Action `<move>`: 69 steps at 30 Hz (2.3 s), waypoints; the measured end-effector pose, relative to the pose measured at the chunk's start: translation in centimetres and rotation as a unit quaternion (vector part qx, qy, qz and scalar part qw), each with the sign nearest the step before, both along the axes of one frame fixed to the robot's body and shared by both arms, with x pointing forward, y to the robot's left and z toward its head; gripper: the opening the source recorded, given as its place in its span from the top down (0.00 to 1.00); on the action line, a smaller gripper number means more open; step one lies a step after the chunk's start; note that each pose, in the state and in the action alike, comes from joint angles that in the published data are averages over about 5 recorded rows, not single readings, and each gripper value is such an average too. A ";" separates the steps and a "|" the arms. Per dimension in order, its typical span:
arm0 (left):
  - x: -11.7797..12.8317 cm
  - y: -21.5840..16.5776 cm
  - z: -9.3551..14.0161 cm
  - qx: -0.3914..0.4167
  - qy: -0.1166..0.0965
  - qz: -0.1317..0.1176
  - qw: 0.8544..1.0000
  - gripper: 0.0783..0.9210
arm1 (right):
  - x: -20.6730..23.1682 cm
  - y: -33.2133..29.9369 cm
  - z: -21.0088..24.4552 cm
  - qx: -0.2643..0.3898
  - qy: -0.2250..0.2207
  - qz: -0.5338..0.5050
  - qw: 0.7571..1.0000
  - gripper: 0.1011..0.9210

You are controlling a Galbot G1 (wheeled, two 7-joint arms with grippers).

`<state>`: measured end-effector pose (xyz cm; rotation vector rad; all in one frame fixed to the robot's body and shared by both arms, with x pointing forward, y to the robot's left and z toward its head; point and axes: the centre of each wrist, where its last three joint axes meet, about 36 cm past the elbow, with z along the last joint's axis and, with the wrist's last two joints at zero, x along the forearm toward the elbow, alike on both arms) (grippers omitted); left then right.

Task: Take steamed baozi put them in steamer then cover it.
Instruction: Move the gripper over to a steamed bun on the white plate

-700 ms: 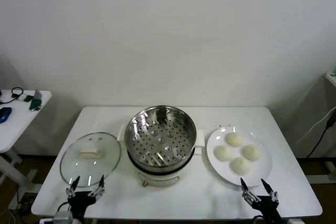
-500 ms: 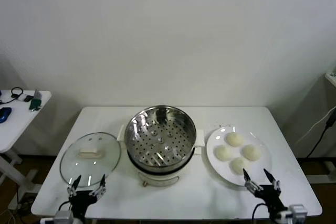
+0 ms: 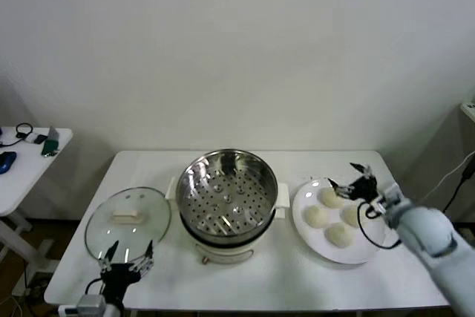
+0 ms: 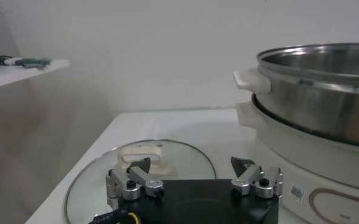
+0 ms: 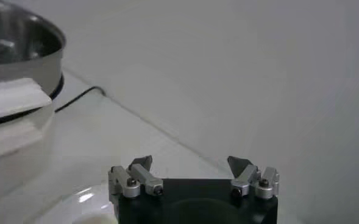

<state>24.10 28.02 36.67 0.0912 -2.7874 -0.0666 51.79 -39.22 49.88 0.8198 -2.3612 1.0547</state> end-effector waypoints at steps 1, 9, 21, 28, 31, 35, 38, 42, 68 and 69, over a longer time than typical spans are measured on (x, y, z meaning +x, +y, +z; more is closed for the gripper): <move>0.0 0.0 0.0 0.000 -0.001 0.000 1.000 0.12 | 0.8 -0.3 0.6 -0.022 0.009 0.021 0.999 0.12; 0.0 0.0 -0.4 0.002 -0.002 -0.001 1.000 0.12 | 6.1 -2.8 4.6 -0.153 0.104 0.151 0.971 0.12; 0.1 0.3 -0.2 0.005 -0.004 -0.002 1.000 0.12 | 11.6 -1.8 6.3 -0.246 0.229 0.211 0.918 0.12; 0.0 0.2 -0.4 0.004 -0.004 0.000 1.000 0.12 | 14.0 0.2 4.9 -0.265 0.265 0.217 0.902 0.12; -0.1 0.2 -0.5 0.004 -0.004 0.001 1.000 0.12 | 15.0 0.9 4.0 -0.269 0.273 0.216 0.898 0.12; -0.1 0.2 -0.6 0.005 -0.003 0.003 1.000 0.12 | 16.0 1.8 2.7 -0.271 0.282 0.216 0.895 0.12; -0.2 0.3 -0.8 0.006 -0.001 0.005 1.000 0.12 | 16.7 2.5 1.6 -0.271 0.288 0.215 0.893 0.12; -0.4 0.3 -1.0 0.007 0.003 0.005 1.000 0.12 | 17.4 3.1 0.2 -0.270 0.294 0.212 0.892 0.12; -0.1 0.3 -1.4 0.010 0.003 0.000 1.000 0.12 | 18.4 3.3 -3.8 -0.263 0.303 0.191 0.896 0.25; -0.1 0.4 -1.4 0.010 0.003 0.000 1.000 0.12 | 18.4 3.3 -3.8 -0.262 0.302 0.192 0.896 0.25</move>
